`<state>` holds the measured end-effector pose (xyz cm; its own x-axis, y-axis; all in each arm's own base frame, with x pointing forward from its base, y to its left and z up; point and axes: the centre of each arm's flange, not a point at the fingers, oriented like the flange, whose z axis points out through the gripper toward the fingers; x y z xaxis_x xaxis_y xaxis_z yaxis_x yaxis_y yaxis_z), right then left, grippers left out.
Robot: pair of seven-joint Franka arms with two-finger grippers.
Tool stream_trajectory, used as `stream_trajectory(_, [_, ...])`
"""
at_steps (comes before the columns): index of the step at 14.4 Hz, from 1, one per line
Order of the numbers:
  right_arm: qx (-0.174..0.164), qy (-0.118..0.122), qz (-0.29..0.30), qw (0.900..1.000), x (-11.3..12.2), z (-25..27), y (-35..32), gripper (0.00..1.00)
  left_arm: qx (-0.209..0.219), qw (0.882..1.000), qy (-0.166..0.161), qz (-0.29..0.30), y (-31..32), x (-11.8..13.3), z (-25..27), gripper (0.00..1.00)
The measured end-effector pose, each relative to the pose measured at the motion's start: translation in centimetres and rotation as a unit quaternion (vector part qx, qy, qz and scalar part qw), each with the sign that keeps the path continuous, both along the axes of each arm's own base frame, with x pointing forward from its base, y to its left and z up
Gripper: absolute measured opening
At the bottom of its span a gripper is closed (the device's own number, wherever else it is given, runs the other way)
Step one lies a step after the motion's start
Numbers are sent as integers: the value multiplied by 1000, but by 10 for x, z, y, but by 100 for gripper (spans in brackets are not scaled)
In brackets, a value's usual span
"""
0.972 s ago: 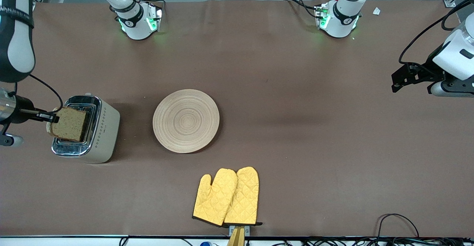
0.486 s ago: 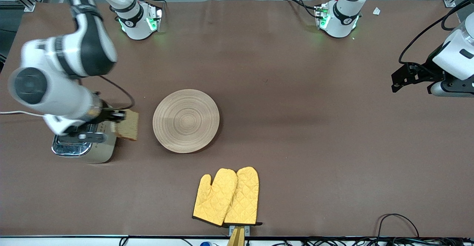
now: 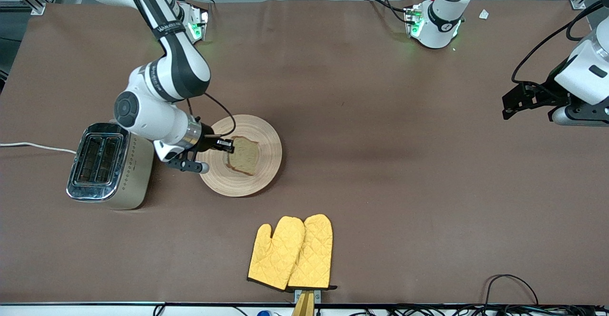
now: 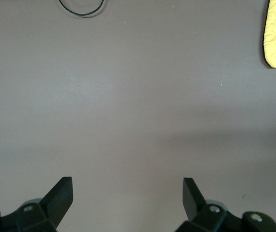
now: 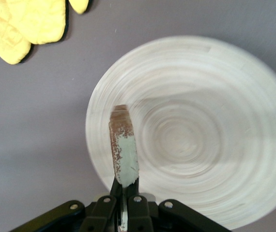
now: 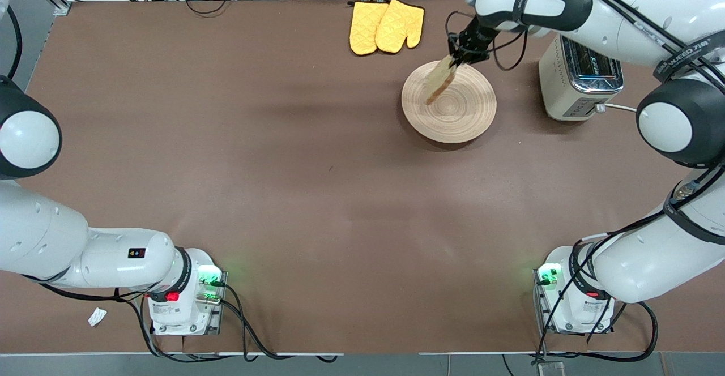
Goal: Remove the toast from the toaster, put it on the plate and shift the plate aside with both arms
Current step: 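Lift the toast out and lower it onto the wooden plate, then release the toast with the right gripper while the left gripper reaches the plate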
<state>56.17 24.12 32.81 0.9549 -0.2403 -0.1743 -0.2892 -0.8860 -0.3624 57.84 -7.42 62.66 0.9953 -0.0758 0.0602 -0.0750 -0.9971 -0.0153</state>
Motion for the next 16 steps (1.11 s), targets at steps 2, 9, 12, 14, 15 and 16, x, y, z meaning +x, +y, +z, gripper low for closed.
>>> stream_trajectory(2, [8,6,-5,1000,-9,-7,-11,7,0,1000,3,0,0,1,-3,100])
stream_trajectory(9, [-2,30,5,1000,-22,-55,-84,19,-76,995,68,-8,-31,23,-67,100])
stream_trajectory(12, [-6,43,-4,999,-21,-73,-101,50,-160,980,117,11,-65,43,-125,100])
stream_trajectory(14, [-8,36,3,999,-16,-75,-122,71,-207,967,144,24,-100,56,-173,100])
stream_trajectory(15, [-14,31,12,999,-11,-72,-137,81,-229,961,153,27,-121,61,-199,100])
stream_trajectory(16, [-28,30,30,999,-4,-64,-154,92,-251,954,163,32,-145,63,-226,100])
